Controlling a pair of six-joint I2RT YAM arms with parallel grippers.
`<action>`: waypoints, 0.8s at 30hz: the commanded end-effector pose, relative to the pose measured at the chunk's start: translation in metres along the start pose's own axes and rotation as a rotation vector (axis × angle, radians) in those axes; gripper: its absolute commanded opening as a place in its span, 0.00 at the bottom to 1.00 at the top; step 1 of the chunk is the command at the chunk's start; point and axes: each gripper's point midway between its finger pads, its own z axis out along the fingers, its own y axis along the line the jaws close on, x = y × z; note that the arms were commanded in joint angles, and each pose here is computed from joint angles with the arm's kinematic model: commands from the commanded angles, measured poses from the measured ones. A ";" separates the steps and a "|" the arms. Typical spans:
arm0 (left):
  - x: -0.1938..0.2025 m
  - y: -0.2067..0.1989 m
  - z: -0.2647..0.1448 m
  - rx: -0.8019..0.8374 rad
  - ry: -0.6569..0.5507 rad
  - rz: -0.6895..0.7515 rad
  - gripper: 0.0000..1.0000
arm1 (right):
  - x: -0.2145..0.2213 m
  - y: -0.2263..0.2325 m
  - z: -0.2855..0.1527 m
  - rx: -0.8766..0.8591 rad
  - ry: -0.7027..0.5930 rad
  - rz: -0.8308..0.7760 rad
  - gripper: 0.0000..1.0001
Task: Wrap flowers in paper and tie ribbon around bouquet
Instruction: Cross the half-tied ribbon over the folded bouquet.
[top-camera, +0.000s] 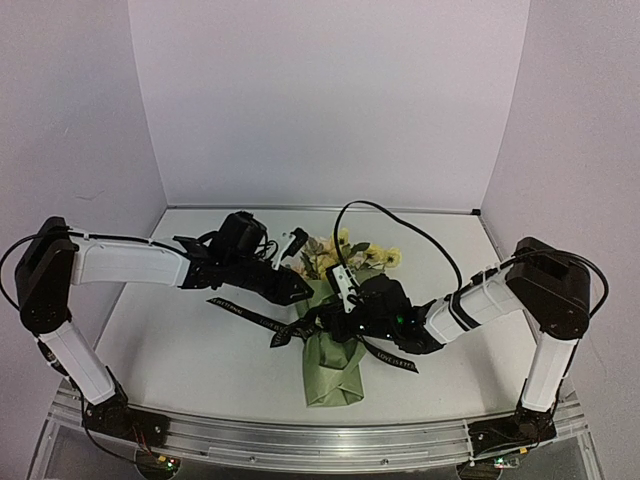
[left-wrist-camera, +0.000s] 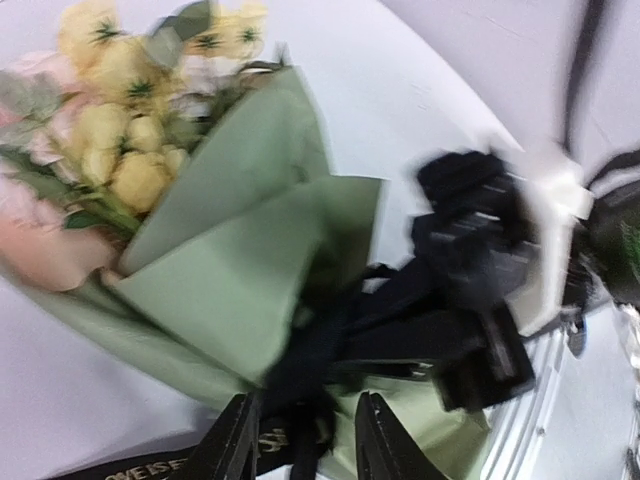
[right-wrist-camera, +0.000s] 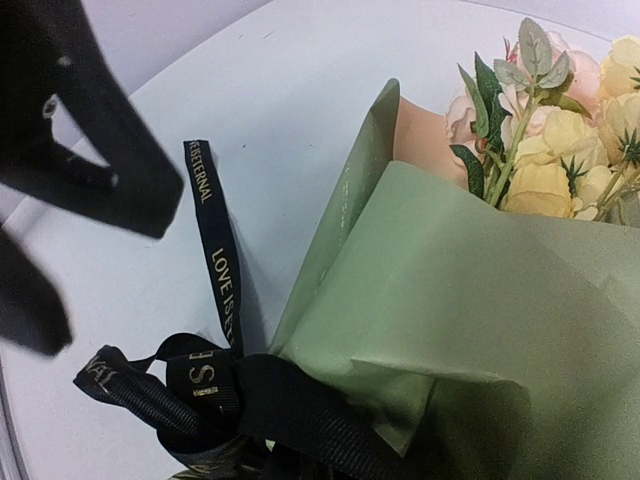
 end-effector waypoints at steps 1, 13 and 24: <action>-0.008 0.040 0.004 -0.139 -0.010 -0.078 0.31 | -0.014 0.009 0.004 -0.025 -0.044 -0.024 0.00; 0.016 0.051 0.033 -0.123 0.104 -0.116 0.23 | -0.024 0.023 0.006 -0.087 -0.055 -0.107 0.00; 0.014 0.025 0.034 0.011 0.112 -0.092 0.19 | -0.018 0.021 0.012 -0.085 -0.040 -0.092 0.00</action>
